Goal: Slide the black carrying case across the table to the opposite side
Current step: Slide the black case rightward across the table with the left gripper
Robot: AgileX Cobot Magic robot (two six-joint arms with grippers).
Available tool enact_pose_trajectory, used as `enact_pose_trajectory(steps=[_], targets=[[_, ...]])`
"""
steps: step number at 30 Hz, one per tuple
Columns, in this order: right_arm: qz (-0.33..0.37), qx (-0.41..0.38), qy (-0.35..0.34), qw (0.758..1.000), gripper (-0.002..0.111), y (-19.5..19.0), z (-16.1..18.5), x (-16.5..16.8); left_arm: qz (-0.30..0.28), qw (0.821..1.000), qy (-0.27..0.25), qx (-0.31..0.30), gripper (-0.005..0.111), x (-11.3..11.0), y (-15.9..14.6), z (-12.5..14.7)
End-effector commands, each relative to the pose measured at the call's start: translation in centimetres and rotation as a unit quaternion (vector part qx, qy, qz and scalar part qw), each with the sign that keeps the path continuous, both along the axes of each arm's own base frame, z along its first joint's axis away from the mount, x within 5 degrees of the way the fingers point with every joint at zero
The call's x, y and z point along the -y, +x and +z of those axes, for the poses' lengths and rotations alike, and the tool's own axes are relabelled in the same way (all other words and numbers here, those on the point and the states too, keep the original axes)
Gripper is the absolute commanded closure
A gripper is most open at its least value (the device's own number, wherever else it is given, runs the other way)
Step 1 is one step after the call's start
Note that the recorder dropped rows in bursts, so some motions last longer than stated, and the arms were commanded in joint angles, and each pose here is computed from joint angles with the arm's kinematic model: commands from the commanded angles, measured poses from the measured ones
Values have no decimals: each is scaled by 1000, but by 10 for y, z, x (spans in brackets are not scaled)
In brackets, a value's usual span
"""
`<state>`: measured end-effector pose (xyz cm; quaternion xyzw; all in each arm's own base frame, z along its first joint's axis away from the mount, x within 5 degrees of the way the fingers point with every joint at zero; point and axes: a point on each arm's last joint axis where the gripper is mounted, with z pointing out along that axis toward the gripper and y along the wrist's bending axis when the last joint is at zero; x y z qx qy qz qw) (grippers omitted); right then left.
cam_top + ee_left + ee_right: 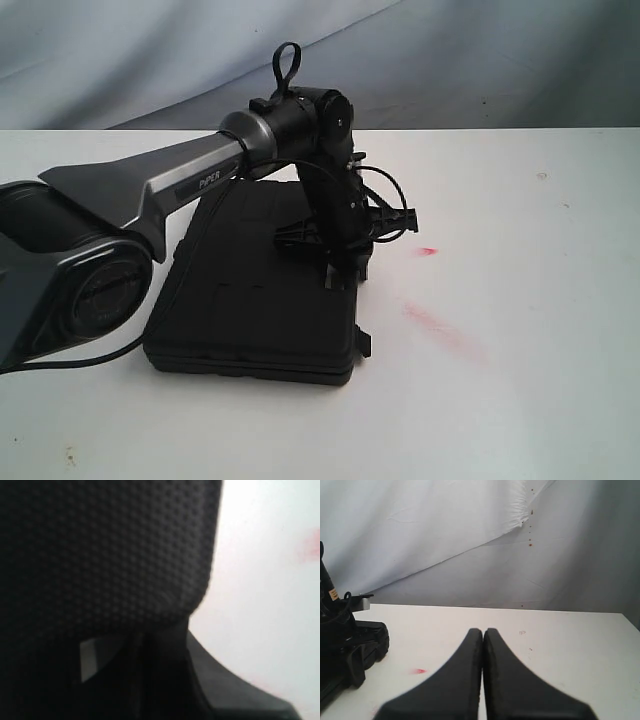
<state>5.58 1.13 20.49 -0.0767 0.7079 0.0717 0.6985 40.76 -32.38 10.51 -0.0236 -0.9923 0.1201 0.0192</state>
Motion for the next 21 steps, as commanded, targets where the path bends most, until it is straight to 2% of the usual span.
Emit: enact_pose_trajectory(steps=[1,6,16,18,21], targets=[[-3,4,1,1000,108,0,0,0,18,999,-27,-15,107,13,-5,-15],[-3,4,1,1000,108,0,0,0,-32,999,-20,5,106,11,-4,-16],[-3,4,1,1000,108,0,0,0,-55,998,-28,25,104,11,0,-16],[-3,4,1,1000,108,0,0,0,-55,998,-28,25,98,11,0,-16],[-3,4,1,1000,108,0,0,0,-55,998,-28,27,80,11,1,-15]])
